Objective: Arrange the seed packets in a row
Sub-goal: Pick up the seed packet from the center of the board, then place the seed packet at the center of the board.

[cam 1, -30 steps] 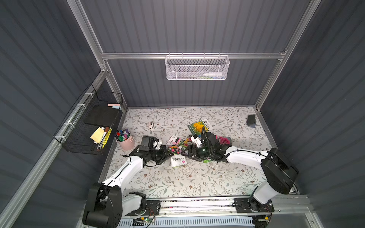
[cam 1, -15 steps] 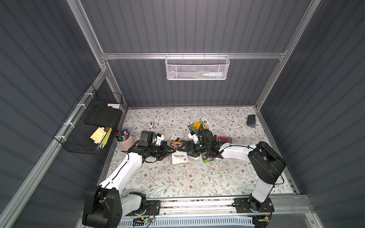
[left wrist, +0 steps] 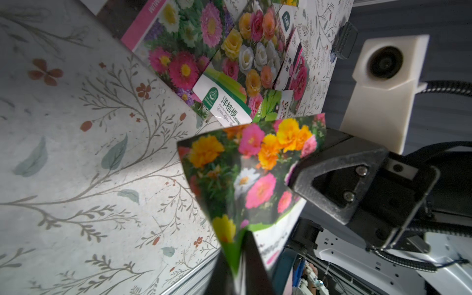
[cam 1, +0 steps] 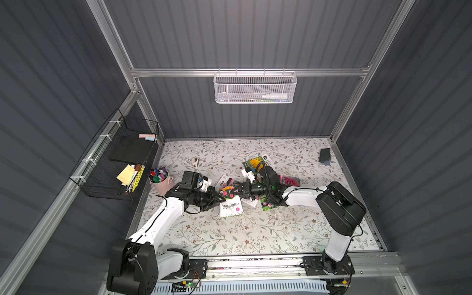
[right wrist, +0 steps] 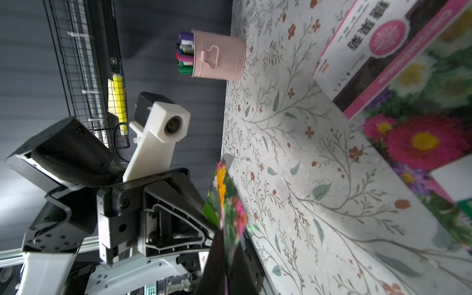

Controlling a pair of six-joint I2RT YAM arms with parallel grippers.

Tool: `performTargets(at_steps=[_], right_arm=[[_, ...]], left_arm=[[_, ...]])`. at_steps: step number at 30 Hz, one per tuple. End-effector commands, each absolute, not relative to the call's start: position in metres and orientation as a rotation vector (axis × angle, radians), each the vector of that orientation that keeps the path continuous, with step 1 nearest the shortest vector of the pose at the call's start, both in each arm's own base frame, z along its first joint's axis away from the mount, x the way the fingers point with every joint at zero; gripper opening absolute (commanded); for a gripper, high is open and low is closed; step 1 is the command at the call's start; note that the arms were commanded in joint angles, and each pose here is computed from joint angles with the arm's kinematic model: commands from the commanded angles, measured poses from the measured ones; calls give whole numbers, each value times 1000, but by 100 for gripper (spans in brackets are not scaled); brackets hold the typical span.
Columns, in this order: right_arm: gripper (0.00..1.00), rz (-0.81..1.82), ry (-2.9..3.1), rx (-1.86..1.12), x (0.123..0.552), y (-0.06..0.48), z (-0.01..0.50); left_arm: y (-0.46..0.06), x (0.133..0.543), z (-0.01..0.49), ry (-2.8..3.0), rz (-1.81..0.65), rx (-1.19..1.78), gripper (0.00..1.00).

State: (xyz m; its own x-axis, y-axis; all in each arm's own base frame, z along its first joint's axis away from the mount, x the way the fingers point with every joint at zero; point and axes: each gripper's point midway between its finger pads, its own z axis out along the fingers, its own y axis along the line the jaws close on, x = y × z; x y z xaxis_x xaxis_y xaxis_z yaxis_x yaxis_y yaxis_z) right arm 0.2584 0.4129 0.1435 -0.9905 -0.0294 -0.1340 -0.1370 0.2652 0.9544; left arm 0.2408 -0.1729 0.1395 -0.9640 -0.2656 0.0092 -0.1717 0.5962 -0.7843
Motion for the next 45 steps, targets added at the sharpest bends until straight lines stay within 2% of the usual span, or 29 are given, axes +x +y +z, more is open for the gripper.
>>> performTargets(at_steps=[1, 3, 4, 9, 13, 21, 25, 35, 37, 43, 45], right_arm=[[0, 1863, 2423, -163, 258, 414, 140], [0, 1832, 2443, -153, 258, 413, 134], [0, 1809, 2452, -146, 258, 412, 131], [0, 1658, 2530, -90, 255, 420, 111], [0, 1577, 2571, -51, 245, 449, 96], [0, 1520, 2592, 8, 232, 525, 79], [0, 1470, 2588, 69, 236, 557, 63], [1, 1478, 2632, 88, 241, 610, 31], [11, 1474, 2640, 94, 240, 611, 25], [54, 1423, 2623, 92, 242, 600, 31], [63, 1412, 2612, 84, 243, 596, 36]], left_arm=[[-165, 237, 140, 2770, -1212, -382, 63], [-156, 229, 144, 2826, -1123, -362, 98], [-149, 223, 145, 2866, -1055, -339, 99], [-96, 196, 149, 3011, -564, -312, 99], [-48, 183, 147, 3017, -166, -312, 99], [17, 170, 155, 2908, 340, -340, 99], [24, 171, 155, 2878, 373, -385, 99], [9, 180, 141, 2867, 205, -416, 100], [8, 180, 139, 2862, 196, -413, 99], [8, 178, 135, 2878, 197, -423, 99], [7, 178, 135, 2880, 189, -427, 100]])
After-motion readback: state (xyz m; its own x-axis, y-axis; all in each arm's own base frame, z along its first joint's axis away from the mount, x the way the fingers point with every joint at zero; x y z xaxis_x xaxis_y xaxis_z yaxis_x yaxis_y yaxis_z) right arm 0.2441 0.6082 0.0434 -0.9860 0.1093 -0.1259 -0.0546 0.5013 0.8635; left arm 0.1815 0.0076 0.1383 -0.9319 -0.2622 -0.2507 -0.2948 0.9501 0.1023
